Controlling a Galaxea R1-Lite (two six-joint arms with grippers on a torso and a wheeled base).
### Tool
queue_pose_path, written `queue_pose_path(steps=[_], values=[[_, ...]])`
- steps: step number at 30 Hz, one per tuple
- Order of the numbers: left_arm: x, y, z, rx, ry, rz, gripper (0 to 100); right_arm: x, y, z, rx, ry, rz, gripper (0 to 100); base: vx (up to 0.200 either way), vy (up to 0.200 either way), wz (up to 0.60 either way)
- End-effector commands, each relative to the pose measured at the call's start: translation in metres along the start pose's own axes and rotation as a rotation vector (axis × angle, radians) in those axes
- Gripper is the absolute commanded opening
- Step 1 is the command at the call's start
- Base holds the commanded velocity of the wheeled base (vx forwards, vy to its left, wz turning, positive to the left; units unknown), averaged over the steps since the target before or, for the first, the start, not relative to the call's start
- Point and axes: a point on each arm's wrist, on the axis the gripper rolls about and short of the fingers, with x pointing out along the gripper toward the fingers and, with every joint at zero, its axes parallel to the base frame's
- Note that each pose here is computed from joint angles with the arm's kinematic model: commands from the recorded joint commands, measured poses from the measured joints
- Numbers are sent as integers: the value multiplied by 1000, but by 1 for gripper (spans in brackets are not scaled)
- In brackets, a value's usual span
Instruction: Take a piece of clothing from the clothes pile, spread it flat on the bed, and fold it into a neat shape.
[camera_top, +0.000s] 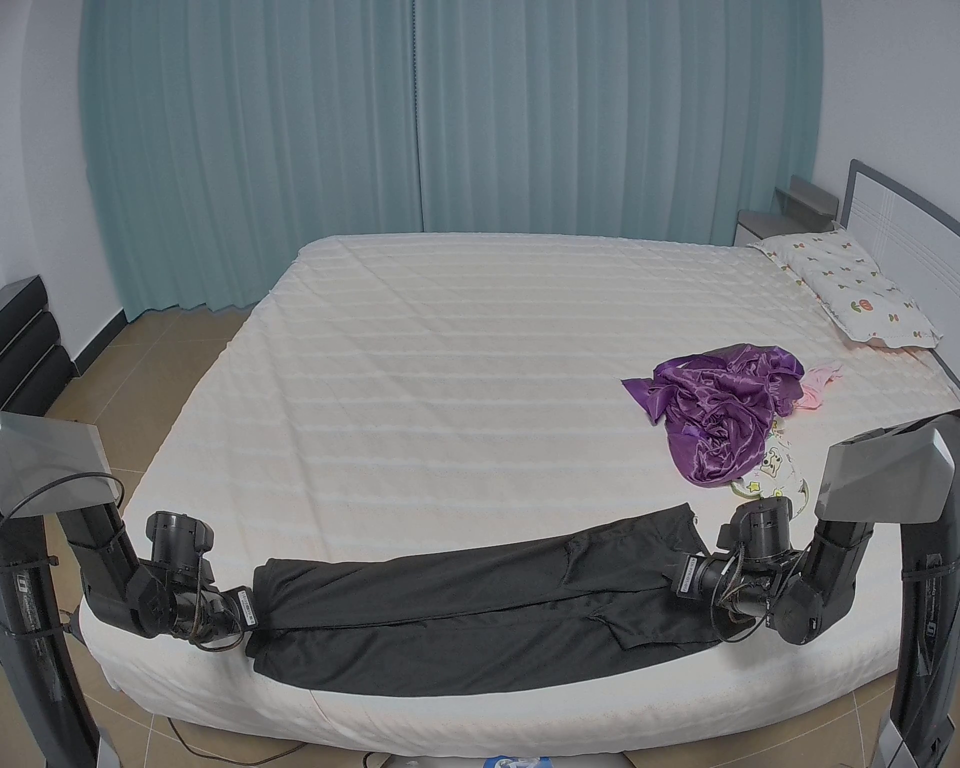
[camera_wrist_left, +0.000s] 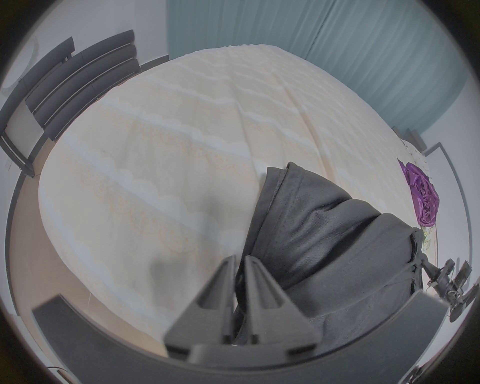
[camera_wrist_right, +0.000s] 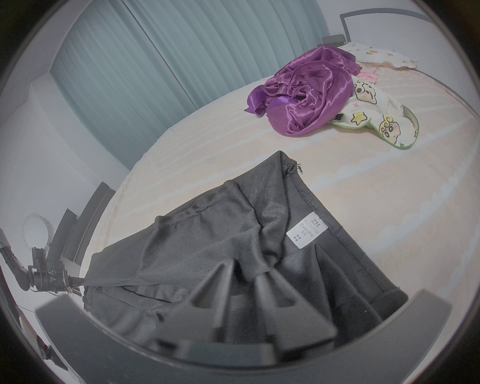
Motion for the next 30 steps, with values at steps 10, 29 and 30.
queue_pose_path(steps=[10, 29, 30], values=[[-19, 9, 7, -113, -34, -27, 100, -30, -5, 14, 111, -117, 32, 100, 0, 0, 0], [-49, 21, -30, -103, 101, -245, 100, -59, -12, -13, 478, -84, 77, 100, 0, 0, 0], [-47, 18, -38, -68, 117, -248, 100, -60, -12, -12, 486, -84, 78, 100, 0, 0, 0]])
